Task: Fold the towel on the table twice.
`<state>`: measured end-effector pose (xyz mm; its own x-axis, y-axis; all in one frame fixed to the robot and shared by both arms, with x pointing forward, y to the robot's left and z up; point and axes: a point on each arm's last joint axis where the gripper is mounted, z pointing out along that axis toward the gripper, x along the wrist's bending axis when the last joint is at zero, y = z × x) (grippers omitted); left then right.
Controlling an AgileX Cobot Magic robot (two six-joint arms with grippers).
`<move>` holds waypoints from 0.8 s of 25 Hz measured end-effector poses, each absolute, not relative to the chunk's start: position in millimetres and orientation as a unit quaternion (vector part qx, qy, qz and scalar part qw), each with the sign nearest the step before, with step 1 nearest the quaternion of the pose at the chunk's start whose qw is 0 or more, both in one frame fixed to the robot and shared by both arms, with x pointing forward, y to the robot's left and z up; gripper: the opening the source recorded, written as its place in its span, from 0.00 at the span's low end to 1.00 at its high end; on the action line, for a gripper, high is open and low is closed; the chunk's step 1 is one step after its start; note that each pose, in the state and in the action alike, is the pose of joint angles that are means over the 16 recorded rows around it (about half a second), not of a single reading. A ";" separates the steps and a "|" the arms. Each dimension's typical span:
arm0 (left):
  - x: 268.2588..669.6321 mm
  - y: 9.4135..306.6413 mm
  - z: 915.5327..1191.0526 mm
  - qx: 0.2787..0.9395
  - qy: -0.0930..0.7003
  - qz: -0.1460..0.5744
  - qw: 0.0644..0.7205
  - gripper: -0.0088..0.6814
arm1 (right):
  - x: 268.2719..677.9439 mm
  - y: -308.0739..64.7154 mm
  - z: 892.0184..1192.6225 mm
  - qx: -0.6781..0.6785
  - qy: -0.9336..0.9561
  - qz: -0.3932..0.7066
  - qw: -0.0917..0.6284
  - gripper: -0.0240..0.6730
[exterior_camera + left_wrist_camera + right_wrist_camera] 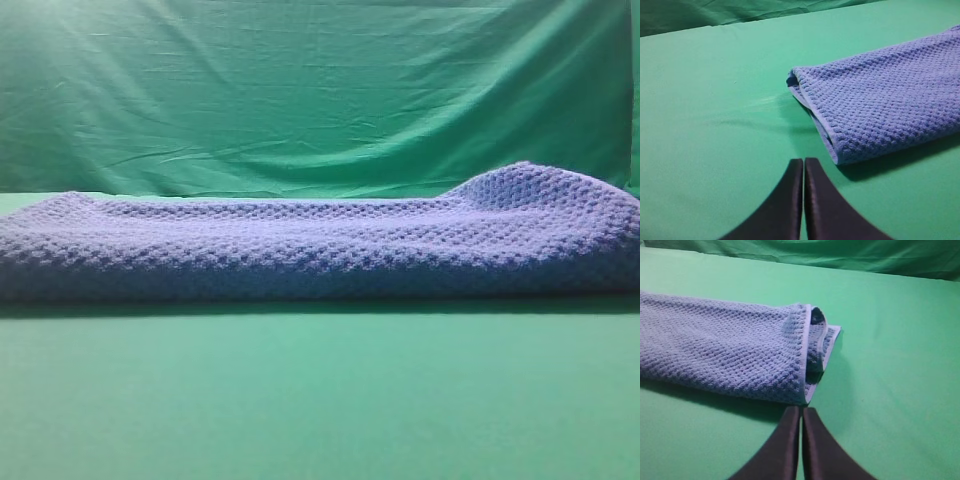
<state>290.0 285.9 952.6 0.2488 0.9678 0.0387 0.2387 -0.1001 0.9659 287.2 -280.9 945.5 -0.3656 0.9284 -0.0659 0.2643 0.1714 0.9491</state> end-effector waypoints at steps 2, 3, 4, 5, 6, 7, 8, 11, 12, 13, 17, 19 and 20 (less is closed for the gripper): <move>290.1 286.1 952.6 0.633 0.477 0.386 0.472 0.01 | 287.3 -281.4 945.5 0.442 0.677 0.469 0.355 0.03; 290.1 286.2 952.6 0.632 0.478 0.387 0.471 0.01 | 287.5 -281.7 945.5 0.445 0.676 0.468 0.356 0.03; 290.1 286.4 952.6 0.631 0.479 0.388 0.471 0.01 | 287.6 -282.2 945.5 0.448 0.674 0.466 0.358 0.03; 290.2 286.6 952.6 0.630 0.481 0.389 0.470 0.01 | 287.8 -282.7 945.5 0.452 0.671 0.464 0.361 0.03; 290.3 286.9 952.6 0.629 0.483 0.390 0.469 0.01 | 288.0 -283.4 945.5 0.456 0.668 0.461 0.364 0.03; 290.4 287.2 952.6 0.627 0.484 0.392 0.468 0.01 | 288.3 -284.2 945.4 0.462 0.665 0.458 0.368 0.03; 290.4 287.5 952.6 0.626 0.486 0.393 0.466 0.01 | 288.5 -285.0 945.4 0.467 0.661 0.455 0.371 0.03; 290.6 288.4 952.6 0.621 0.492 0.397 0.463 0.01 | 289.2 -287.7 945.3 0.485 0.648 0.445 0.383 0.03; 290.7 288.7 952.6 0.620 0.494 0.398 0.462 0.01 | 289.5 -288.7 945.3 0.491 0.643 0.441 0.387 0.03; 290.8 289.0 952.6 0.618 0.496 0.400 0.461 0.01 | 289.6 -289.6 945.3 0.497 0.639 0.438 0.391 0.03; 291.0 290.2 952.6 0.613 0.503 0.405 0.456 0.01 | 290.2 -293.1 945.3 0.519 0.621 0.424 0.406 0.03; 291.1 290.6 952.6 0.611 0.505 0.407 0.455 0.01 | 290.4 -294.4 945.3 0.527 0.615 0.419 0.411 0.03; 291.1 290.7 952.6 0.610 0.505 0.407 0.454 0.01 | 290.4 -294.9 945.3 0.530 0.613 0.417 0.413 0.03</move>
